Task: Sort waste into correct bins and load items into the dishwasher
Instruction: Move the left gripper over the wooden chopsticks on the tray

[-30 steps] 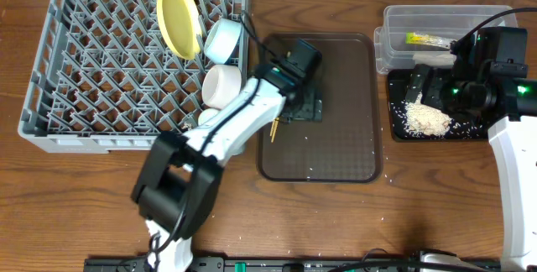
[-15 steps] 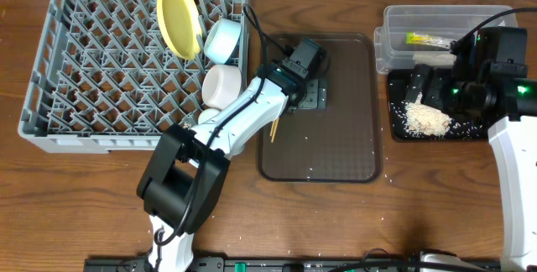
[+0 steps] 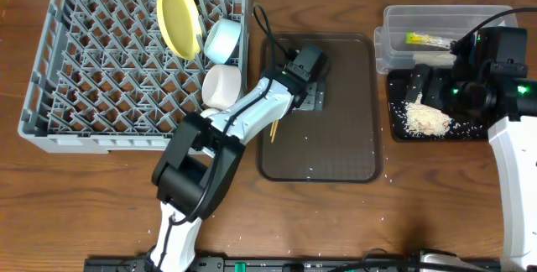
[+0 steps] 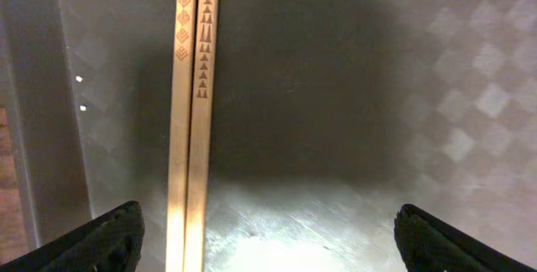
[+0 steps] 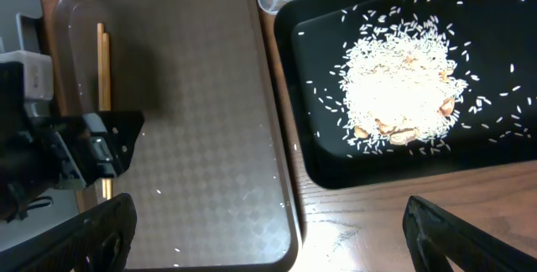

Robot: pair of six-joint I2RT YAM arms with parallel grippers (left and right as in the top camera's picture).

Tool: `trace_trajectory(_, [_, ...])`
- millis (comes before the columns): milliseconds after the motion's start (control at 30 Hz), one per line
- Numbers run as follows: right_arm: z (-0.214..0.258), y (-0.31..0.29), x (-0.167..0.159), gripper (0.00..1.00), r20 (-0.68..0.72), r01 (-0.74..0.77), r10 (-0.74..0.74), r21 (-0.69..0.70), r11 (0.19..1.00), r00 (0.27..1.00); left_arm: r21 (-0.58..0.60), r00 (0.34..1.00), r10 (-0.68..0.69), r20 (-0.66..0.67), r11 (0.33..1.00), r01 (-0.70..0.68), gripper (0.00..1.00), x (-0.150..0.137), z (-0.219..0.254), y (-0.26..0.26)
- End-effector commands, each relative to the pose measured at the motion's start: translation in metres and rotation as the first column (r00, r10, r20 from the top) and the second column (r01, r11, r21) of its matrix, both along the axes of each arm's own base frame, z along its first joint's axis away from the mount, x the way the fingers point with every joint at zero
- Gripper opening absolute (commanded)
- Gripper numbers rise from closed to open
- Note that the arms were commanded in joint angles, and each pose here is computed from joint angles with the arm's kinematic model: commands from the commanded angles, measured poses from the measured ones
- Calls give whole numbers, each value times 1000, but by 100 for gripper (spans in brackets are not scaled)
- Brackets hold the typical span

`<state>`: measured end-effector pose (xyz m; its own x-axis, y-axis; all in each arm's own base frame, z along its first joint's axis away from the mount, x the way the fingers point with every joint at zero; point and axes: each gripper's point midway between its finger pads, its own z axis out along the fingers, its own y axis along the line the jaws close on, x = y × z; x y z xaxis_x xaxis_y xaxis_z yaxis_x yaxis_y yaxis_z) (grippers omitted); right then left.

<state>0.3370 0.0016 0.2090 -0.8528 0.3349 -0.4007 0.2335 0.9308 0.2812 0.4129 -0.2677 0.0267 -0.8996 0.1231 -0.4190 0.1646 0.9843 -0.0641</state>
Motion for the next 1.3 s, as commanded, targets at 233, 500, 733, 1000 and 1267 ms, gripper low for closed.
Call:
trace_trajectory(233, [2,-3,2,99,3,16,-16,2,1000,1000,38,999,-44,16,998,44,97,7,-5,3])
trace_trajectory(500, [2,-3,2,99,3,16,-16,2,1000,1000,-12,999,-36,-14,999,36,97,2,-6,-5])
trace_trajectory(733, [2,-3,2,99,3,16,-16,2,1000,1000,-17,1000,-13,-24,1000,12,97,2,-10,-4])
trace_trajectory(1000, [2,-3,2,99,3,15,-16,3,1000,1000,0,998,-5,-67,1000,5,97,-4,-29,-2])
trace_trajectory(1267, [2,-3,2,99,3,15,-15,2,1000,1000,1,999,-13,-46,1000,13,97,1,-23,-2])
